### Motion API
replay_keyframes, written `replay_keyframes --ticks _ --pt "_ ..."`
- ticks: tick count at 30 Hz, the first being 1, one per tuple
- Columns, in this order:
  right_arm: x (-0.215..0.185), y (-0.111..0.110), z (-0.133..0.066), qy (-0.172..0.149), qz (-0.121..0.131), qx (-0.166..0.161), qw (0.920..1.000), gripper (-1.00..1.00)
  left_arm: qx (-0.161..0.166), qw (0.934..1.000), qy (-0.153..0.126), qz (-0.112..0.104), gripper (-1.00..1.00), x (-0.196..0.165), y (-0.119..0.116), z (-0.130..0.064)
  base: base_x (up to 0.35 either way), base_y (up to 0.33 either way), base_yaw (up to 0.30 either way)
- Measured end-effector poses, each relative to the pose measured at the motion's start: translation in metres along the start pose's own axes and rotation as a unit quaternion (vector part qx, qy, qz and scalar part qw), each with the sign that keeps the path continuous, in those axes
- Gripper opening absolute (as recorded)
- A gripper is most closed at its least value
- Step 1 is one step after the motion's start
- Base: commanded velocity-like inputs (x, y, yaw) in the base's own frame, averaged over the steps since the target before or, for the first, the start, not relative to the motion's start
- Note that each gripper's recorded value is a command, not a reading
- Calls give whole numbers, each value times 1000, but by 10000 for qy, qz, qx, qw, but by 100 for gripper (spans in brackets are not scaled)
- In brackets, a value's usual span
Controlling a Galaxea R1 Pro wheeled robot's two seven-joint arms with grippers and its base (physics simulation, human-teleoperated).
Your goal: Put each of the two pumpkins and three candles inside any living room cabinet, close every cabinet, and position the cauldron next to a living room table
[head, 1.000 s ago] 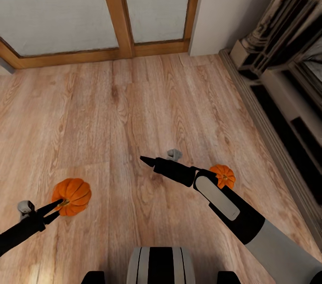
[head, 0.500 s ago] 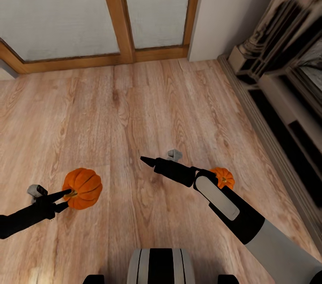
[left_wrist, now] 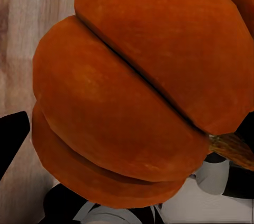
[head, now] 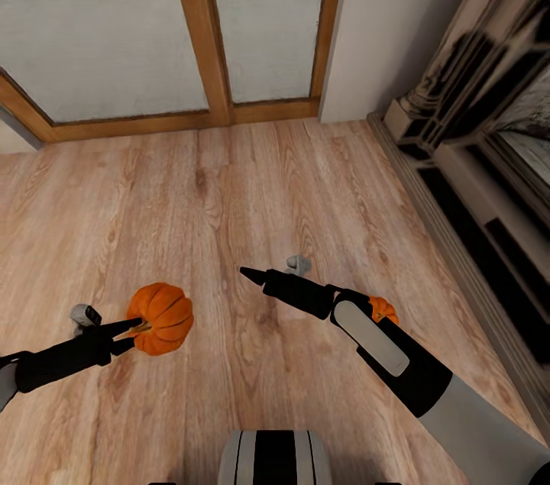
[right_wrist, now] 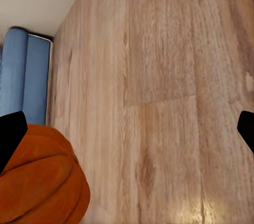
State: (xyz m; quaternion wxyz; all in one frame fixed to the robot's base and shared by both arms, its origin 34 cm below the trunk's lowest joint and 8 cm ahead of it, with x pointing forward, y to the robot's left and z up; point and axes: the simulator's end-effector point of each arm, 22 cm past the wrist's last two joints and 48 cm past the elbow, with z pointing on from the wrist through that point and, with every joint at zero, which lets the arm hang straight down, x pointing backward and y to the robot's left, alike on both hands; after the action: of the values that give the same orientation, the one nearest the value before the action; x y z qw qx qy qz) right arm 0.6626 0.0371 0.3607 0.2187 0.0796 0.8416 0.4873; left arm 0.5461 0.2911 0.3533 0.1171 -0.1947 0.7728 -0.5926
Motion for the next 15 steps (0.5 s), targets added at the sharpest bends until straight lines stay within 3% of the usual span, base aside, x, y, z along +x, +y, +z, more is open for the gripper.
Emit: replay_keyframes --ticks 6,15 --pt "-7 11 -5 -69 -92 -7 9999 100 141 9998 133 95 -100 10 -16 15 0 0 -42" --pt "-8 5 -6 -68 -70 61 9999 100 185 9995 224 118 -100 17 -20 18 -27 0 -210"
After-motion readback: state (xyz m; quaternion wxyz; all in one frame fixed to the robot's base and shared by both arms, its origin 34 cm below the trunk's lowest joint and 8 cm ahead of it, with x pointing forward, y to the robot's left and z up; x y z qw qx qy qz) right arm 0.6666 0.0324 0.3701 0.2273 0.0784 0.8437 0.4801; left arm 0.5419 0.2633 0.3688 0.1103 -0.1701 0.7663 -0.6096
